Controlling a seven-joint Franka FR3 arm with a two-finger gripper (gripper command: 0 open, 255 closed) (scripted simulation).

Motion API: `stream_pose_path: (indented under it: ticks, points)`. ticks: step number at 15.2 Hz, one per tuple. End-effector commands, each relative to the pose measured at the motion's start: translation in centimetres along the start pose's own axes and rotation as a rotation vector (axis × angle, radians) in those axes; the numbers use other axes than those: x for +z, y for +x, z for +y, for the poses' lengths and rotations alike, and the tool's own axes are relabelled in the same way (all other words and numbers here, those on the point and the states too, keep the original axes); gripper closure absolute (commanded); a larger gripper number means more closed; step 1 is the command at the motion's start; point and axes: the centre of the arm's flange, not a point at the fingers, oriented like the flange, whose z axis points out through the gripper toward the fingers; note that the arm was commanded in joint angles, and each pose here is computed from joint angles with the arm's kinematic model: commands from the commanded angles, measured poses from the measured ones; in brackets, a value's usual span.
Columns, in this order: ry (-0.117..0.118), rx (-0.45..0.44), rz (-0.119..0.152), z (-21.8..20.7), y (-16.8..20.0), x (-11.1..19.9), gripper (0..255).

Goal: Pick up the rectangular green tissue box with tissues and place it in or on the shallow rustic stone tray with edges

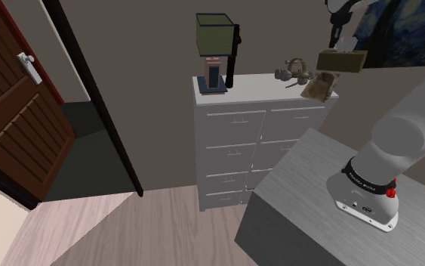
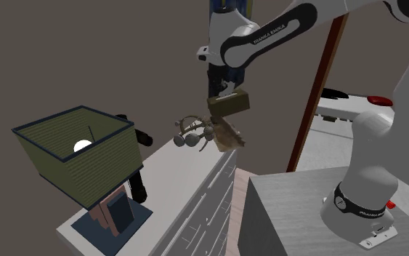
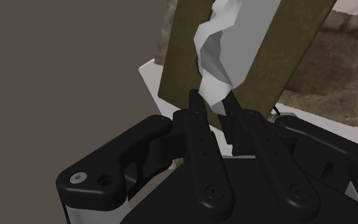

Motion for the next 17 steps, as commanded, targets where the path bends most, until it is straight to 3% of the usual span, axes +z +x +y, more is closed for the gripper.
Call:
stream_pose_path:
  ticks: [1,10,17]
  points:
    - [-0.001,0.0,0.001,-0.5,0.2,0.9,255]
    - [-0.001,0.0,0.001,-2.2,1.0,5.2,255]
    - [-0.001,0.0,0.001,-2.2,1.0,5.3,255]
